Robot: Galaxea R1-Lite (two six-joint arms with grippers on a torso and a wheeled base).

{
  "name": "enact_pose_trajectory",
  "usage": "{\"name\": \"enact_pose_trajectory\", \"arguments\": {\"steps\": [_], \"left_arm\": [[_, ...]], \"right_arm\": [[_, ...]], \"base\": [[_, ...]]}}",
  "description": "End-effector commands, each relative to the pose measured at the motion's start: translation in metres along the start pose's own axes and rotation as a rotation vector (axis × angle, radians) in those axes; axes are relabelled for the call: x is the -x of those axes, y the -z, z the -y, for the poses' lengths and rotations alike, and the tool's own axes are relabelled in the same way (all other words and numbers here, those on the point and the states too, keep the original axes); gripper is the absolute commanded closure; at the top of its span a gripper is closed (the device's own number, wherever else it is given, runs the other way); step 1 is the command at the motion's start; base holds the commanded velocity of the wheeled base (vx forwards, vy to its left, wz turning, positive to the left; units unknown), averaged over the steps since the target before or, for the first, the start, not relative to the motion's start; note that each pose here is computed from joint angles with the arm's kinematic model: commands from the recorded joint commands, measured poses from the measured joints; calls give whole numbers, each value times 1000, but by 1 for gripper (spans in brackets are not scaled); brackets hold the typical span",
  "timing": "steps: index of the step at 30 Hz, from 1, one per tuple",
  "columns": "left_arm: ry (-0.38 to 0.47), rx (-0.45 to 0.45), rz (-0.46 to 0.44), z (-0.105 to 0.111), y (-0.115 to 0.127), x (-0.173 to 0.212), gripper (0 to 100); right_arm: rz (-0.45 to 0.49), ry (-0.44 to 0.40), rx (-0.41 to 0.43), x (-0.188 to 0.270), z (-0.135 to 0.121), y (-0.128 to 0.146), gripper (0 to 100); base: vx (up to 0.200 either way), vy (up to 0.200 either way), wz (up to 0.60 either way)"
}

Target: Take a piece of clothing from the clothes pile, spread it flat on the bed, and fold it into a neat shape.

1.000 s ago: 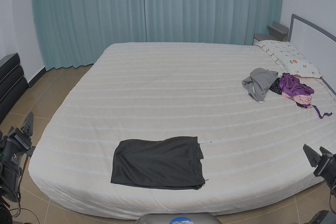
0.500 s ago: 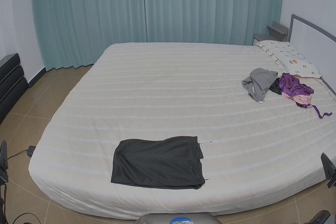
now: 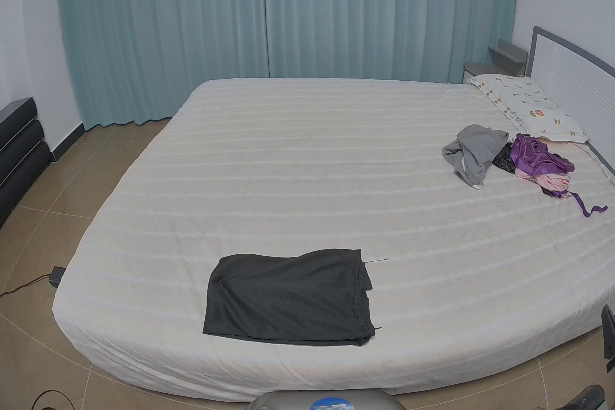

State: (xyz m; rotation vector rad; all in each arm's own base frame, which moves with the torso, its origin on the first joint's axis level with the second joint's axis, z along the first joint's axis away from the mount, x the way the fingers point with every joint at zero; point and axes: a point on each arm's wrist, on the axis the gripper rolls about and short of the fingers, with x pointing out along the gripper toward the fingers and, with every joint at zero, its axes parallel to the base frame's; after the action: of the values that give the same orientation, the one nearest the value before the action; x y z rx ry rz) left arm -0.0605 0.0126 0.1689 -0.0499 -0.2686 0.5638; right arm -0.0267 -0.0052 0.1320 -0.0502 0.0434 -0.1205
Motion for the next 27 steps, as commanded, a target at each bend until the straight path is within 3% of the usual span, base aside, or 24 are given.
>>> {"name": "enact_pose_trajectory", "arguments": {"steps": [1,2,3,7,11,15,17,20,22,27], "left_arm": [[-7,22,37,-3,3,7,0],[-7,22,37,-3,3,7,0],[-6,39,55,-4,1,7,0],[-6,81,97,-3,-1,6,0],[108,49,23,5,28,-1,0],[170,47,56,11,50,-7,0],[213,18,68,13,64,-9,0],[255,26,67,14,64,-8,0],[306,25,56,15,65,-8,0],[385,-17,-48,17,77,-7,0]], "right_arm": [[152,-38,-8,22,-1,4,0],[152,-38,-8,22,-1,4,0],[194,-91,-3,24,-2,-1,0],[239,-101,-4,17,-3,4,0],[271,-100,-7,1,-6,28,0],[343,-93,-12,0,-6,26,0],[320,-90,-11,-1,-6,28,0],[265,-93,-7,-2,-7,34,0],[125,-86,3,-5,-7,48,0],[125,-84,9,-5,-8,48,0]], "base": [[0,0,0],[0,0,0],[0,0,0],[0,0,0],[0,0,0],[0,0,0],[0,0,0],[0,0,0],[0,0,0],[0,0,0]]}}
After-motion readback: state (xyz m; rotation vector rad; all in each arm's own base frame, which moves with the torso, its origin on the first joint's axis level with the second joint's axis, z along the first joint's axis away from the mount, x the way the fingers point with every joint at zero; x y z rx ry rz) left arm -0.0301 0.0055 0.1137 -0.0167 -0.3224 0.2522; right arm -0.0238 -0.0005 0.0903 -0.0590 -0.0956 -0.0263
